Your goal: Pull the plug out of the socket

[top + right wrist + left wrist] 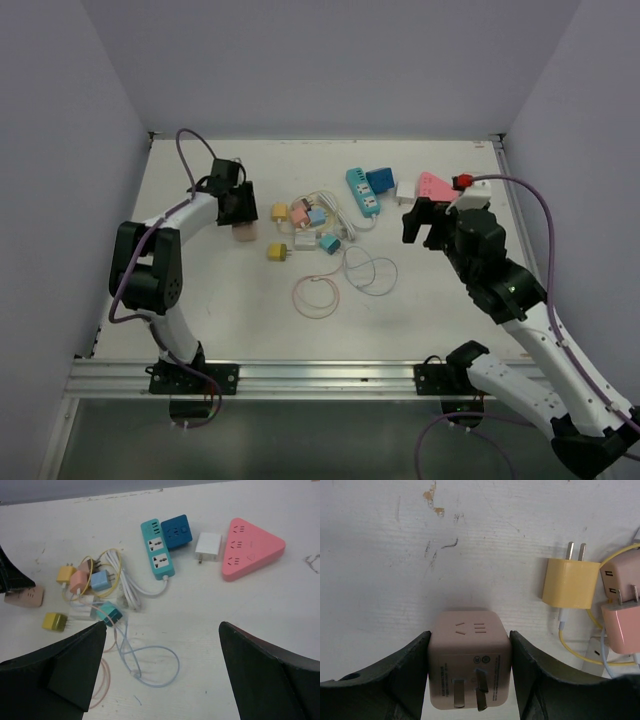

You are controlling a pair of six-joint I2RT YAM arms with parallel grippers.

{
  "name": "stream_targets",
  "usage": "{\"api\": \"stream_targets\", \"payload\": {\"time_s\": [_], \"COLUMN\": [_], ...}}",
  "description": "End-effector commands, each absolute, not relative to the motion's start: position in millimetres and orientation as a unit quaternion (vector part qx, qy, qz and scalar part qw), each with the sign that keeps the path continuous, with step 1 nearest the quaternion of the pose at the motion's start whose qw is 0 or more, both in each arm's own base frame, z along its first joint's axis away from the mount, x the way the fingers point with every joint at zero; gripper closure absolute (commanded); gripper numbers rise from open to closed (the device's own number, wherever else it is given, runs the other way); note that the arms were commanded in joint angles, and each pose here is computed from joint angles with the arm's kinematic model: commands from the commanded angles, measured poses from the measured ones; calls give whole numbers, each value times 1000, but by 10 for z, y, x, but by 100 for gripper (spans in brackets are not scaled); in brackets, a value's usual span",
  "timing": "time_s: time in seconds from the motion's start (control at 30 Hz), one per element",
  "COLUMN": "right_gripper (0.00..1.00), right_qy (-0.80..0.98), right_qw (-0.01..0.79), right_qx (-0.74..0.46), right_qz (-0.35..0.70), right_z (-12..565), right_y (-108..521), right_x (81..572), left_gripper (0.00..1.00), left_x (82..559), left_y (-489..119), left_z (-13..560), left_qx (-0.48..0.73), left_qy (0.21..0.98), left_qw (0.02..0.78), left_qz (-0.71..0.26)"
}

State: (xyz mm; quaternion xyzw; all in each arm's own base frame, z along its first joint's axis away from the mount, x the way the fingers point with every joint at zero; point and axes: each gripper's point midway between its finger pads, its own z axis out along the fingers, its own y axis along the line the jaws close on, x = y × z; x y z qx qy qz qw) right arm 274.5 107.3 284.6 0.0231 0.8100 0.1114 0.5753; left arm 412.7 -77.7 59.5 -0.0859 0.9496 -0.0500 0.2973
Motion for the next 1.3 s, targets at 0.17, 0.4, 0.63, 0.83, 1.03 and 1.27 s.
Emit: {"api": "stream_targets", "payload": {"time_s": [0.17, 0.4, 0.63, 0.83, 1.03, 1.27], "right_gripper": [1, 1, 1, 1, 1, 1], "right_qy": [793, 796, 793, 782, 767, 747], "right_qw": [604, 600, 604, 618, 638, 660], "right_qx": [63, 63, 68, 68, 63, 76], "right_qz": [48, 45, 44, 40, 33, 34], "right_z": [2900, 2905, 2969, 3103, 3230, 3290], "right_y": [626, 580, 478, 330, 195, 37], "right_x": [2544, 2468, 2322, 2133, 1976, 1787], "left_gripper": [55, 17, 4, 0, 0, 0], "left_x": [4334, 4272, 4140, 3838, 3233, 2278], "left_y": [-802, -744, -669, -561, -248, 188], "left_z": [660, 839, 1289, 2153, 3092, 3700], "left_qx": [-103, -106, -110, -114, -117, -158], "left_qy": [943, 940, 928, 891, 827, 742], "left_qw": [312, 321, 354, 436, 549, 652], "left_qz": [-60, -49, -43, -53, -26, 11]}}
